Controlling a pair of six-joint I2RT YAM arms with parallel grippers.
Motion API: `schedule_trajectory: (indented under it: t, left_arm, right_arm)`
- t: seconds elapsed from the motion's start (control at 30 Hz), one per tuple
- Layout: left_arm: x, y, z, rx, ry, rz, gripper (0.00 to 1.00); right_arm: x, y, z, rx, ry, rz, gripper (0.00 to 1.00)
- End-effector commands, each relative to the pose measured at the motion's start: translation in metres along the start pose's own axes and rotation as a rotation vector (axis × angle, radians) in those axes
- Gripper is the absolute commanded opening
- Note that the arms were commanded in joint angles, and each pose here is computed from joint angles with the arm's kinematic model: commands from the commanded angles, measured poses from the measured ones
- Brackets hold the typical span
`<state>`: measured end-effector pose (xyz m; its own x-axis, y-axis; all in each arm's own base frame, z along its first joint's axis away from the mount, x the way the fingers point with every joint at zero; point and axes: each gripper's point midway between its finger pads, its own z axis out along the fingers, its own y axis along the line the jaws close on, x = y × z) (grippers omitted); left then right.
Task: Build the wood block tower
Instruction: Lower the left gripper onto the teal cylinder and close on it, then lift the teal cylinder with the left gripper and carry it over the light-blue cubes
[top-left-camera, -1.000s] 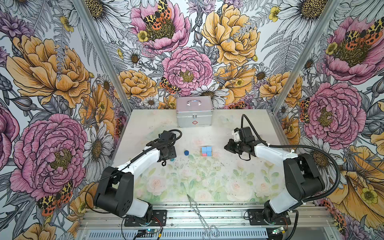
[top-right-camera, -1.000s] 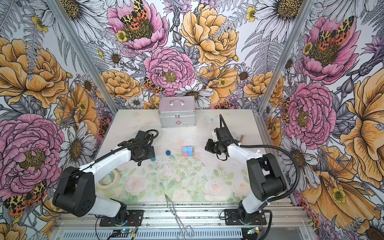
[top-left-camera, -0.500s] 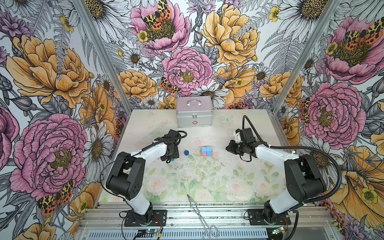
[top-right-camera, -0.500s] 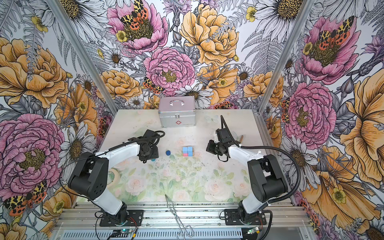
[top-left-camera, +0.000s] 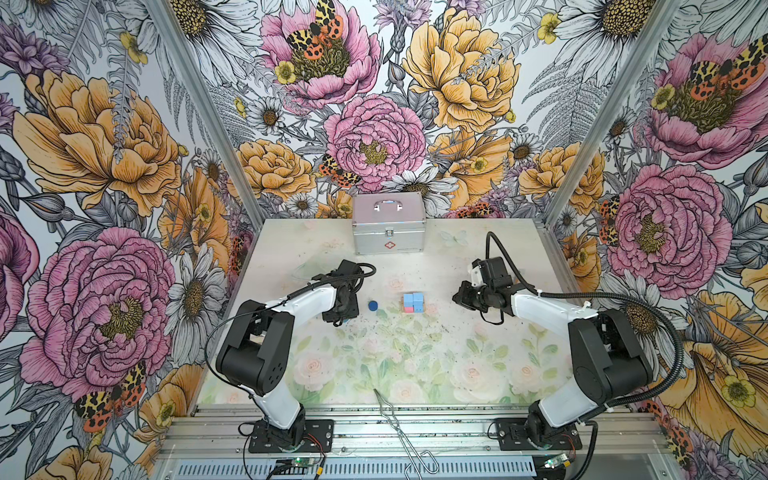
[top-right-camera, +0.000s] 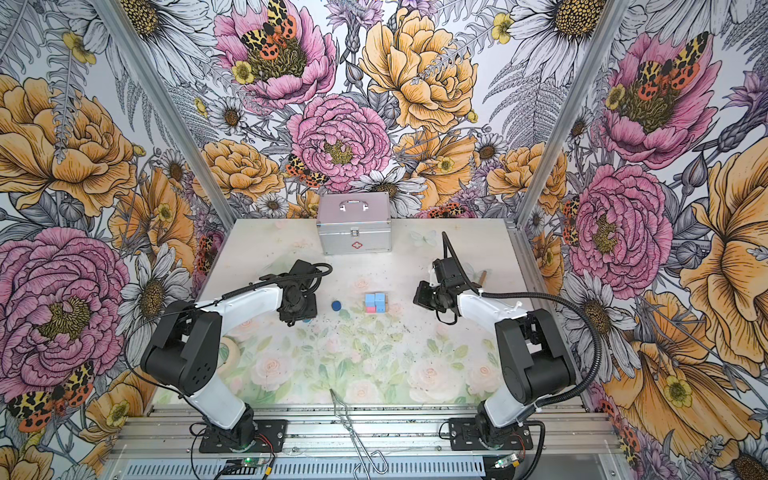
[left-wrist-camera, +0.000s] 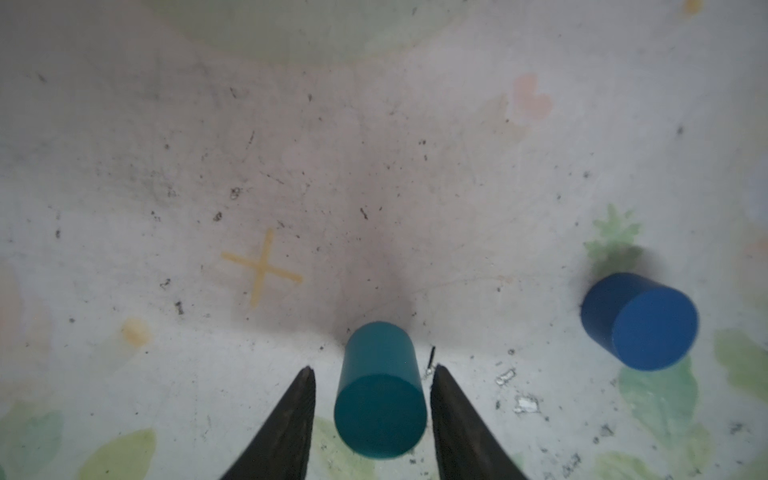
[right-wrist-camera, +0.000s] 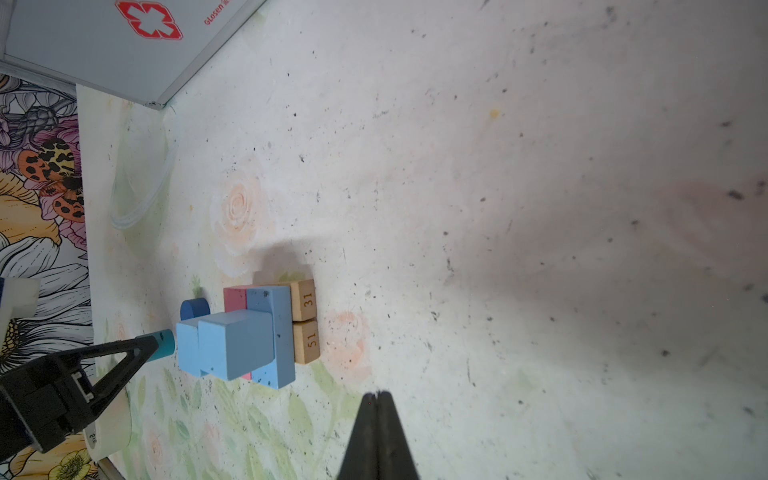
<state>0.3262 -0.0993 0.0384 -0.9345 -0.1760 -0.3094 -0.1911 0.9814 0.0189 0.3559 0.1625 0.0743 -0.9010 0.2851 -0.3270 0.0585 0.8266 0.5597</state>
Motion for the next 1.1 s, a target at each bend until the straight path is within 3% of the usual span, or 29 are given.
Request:
schedule_trajectory:
  t: [0.0, 0.37, 0.7, 1.07]
  left_arm:
    - [-0.003, -0.006, -0.003, 0.012, -0.007, 0.017, 0.45]
    - [-0.001, -0.005, 0.0, 0.004, 0.002, 0.019, 0.34]
    - [0.001, -0.007, 0.001, 0.001, 0.01, 0.034, 0.15]
    - [-0.018, -0.02, -0.047, 0.048, -0.066, 0.096, 0.04]
  right_arm:
    - [-0.005, 0.0, -0.003, 0.0, -0.029, -0.012, 0.0]
    - [-0.004, 0.0, -0.002, -0.001, -0.026, -0.011, 0.0]
    - [-0.004, -0.001, -0.002, -0.001, -0.025, -0.009, 0.0]
    - [-0.005, 0.001, -0.004, -0.005, -0.03, -0.014, 0.0]
